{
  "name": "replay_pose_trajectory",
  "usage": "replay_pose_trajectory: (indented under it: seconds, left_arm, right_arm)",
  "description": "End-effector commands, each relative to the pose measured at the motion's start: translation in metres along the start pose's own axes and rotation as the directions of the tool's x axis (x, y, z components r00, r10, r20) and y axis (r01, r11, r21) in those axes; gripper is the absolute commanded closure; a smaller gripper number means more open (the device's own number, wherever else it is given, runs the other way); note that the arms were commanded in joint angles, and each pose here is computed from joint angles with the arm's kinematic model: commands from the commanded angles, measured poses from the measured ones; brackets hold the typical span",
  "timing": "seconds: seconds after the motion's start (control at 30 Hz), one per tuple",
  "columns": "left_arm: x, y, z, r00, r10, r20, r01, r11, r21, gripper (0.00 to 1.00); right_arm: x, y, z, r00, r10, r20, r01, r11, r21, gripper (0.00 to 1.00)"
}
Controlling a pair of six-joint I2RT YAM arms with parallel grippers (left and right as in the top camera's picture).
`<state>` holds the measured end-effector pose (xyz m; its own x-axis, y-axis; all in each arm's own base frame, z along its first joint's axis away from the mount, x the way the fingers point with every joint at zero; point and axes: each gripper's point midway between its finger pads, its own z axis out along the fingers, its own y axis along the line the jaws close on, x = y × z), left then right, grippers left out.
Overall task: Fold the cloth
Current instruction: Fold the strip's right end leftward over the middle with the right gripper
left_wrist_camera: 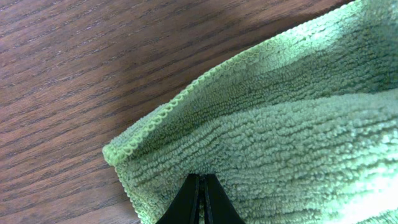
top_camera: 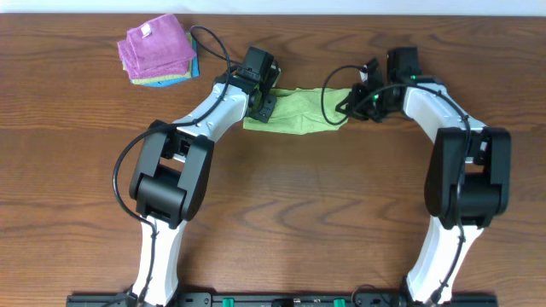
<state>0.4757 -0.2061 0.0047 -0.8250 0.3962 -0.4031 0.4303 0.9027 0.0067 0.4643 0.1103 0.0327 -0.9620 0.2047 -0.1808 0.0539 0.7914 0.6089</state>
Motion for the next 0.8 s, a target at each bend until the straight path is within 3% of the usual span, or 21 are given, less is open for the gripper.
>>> replay_pose_trajectory:
  seconds: [0.0, 0.77]
  left_arm:
    - [0.002, -0.002, 0.004, 1.0, -0.002, -0.015, 0.002, 1.0, 0.014, 0.94]
    - [0.003, -0.002, 0.005, 1.0, -0.002, -0.015, 0.003, 1.0, 0.014, 0.94]
  right_arm:
    - [-0.014, 0.002, -0.007, 0.999, -0.049, 0.017, 0.048, 0.997, 0.056, 0.98]
    - [-0.004, 0.069, -0.017, 0.981, -0.195, 0.002, 0.194, 0.978, 0.075, 0.98]
